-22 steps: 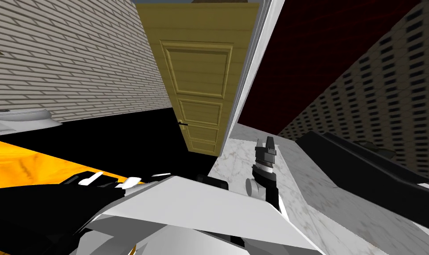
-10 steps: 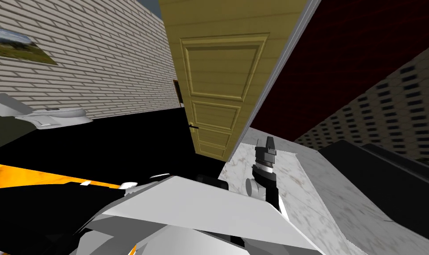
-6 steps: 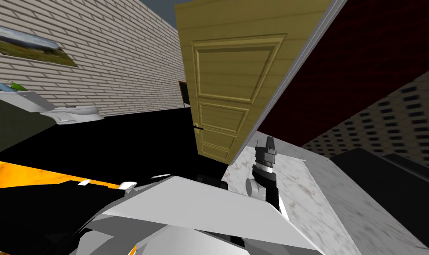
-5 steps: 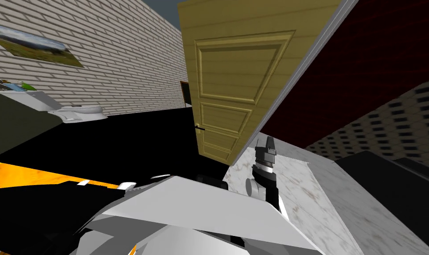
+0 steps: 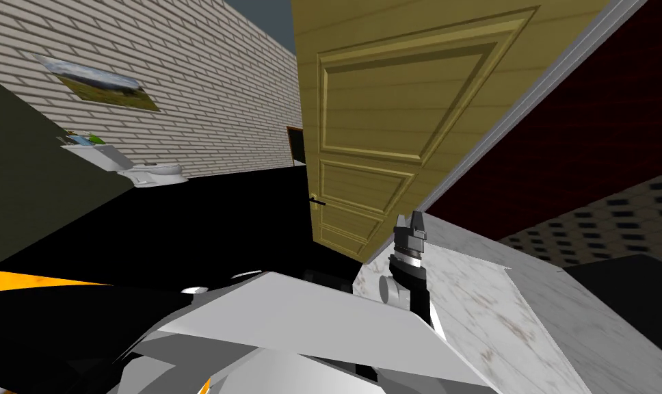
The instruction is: Push the door open
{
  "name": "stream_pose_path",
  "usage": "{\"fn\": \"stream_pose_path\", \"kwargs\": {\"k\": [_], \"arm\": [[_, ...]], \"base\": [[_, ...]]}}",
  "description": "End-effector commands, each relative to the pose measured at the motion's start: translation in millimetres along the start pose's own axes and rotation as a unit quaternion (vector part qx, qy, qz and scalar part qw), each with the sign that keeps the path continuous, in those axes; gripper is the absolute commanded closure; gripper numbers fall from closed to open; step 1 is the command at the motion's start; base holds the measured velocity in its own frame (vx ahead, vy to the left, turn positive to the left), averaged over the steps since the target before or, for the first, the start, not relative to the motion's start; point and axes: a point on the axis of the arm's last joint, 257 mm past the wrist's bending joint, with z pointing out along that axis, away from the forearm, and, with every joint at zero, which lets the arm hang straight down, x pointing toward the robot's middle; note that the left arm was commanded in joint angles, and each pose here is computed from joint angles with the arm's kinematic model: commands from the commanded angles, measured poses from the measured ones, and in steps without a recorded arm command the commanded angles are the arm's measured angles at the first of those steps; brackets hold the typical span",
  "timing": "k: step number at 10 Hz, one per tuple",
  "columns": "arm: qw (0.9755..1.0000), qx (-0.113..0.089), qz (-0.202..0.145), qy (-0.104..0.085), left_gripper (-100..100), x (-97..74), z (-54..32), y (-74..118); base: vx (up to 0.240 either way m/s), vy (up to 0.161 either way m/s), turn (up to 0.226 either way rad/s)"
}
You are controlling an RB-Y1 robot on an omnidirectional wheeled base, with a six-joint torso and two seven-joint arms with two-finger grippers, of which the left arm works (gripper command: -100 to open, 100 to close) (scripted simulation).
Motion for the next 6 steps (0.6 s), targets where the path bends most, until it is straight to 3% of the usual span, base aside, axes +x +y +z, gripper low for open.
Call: {"fn": "stream_pose_path", "kwargs": {"k": [1,2,3,4,6], "arm": [[0.9999,-0.001,0.001,-0.016,100,-17.5,-2.1,3.6],[0.9997,-0.006,0.003,-0.024,100,-27.6,-5.1,9.1],[0.9998,-0.007,0.002,-0.018,100,-22.1,-3.9,9.0],[1.0,0.005,-0.002,-0.007,100,-7.7,1.7,-3.6],[0.9998,0.017,-0.007,0.006,100,8.4,6.0,-16.6]], "base": [[0.099,0.144,0.106],[0.094,0.12,0.088],[0.038,0.044,0.04],[0.014,0.063,0.157],[0.047,0.12,0.169]]}}
